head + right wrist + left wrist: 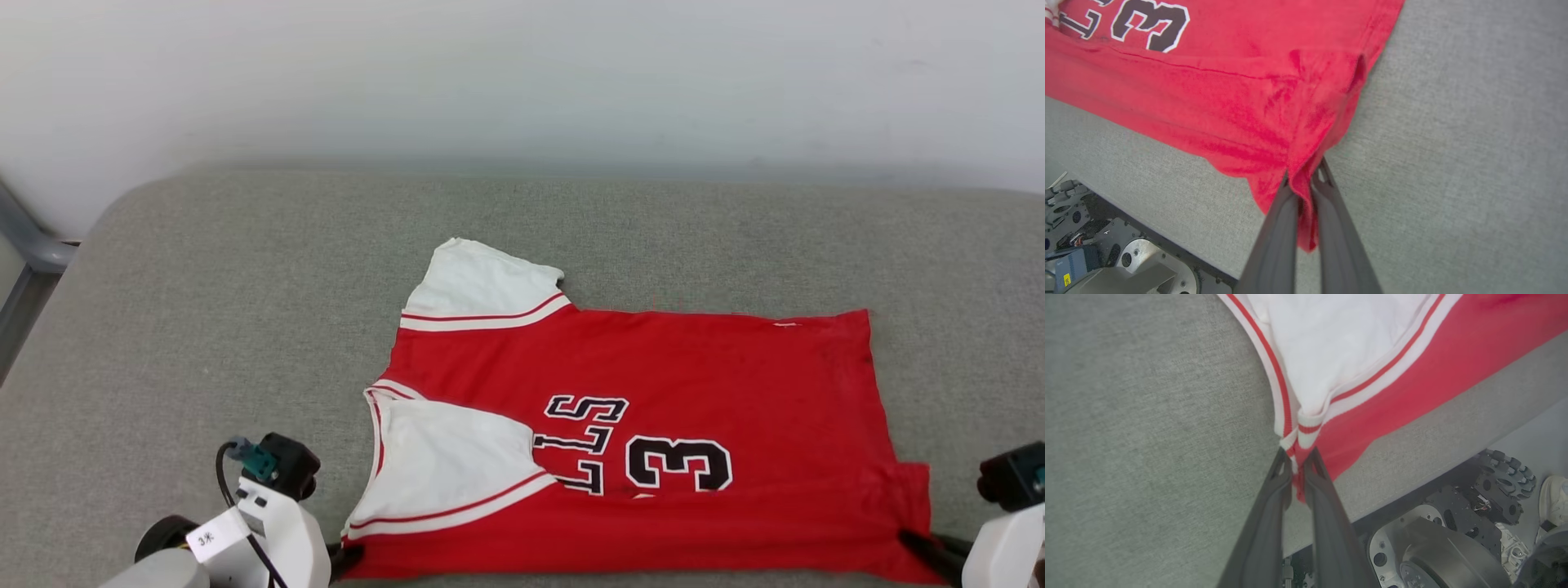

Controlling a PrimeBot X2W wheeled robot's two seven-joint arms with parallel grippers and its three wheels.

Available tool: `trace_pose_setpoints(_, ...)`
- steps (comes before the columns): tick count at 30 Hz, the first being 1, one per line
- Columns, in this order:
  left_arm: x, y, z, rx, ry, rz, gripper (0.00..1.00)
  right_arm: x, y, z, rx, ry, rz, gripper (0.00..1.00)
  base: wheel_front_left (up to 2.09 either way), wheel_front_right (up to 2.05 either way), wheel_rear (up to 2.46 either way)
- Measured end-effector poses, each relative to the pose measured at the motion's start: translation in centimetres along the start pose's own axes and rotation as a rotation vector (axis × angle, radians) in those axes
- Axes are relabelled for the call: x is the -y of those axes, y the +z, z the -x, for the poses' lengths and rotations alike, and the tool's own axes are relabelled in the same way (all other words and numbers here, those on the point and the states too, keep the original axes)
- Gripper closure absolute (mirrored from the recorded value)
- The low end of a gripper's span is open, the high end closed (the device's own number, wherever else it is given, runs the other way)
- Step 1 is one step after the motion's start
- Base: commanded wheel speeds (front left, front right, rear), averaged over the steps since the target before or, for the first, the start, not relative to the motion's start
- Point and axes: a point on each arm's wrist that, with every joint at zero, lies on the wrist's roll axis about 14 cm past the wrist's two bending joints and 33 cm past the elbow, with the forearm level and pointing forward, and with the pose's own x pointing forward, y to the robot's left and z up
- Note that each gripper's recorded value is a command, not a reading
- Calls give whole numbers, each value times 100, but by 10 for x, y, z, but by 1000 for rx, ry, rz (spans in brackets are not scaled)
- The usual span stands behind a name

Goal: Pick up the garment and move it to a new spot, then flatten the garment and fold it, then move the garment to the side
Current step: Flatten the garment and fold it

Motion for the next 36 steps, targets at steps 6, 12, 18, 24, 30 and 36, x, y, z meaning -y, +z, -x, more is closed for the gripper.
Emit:
trace_pose_setpoints(6,-4,-20,-10,-49,9,60,100,-2,-36,-6,-99,-4,-52,100,0,0,0)
trace_pose_setpoints(12,-9,-31,-19,-81,15,79,100,-4,-52,-13,-124,-15,-95,96,0,0,0)
trace_pose_setpoints(18,-23,-11,-9,-11,60,26,0,1,-31,-8,2,-44,-90,0,0,0,0)
trace_pose_setpoints(24,-29,55,8,185,90,-53,0,6,16,6,228,-80,-55,0,0,0,0)
trace_pose_setpoints(30,-34,139,21,409,139,-157,0,12,78,27,534,-150,-3,0,0,0,0)
trace_pose_setpoints(36,-33,201,14,481,135,-210,0,14,111,44,717,-218,12,0,0,0,0)
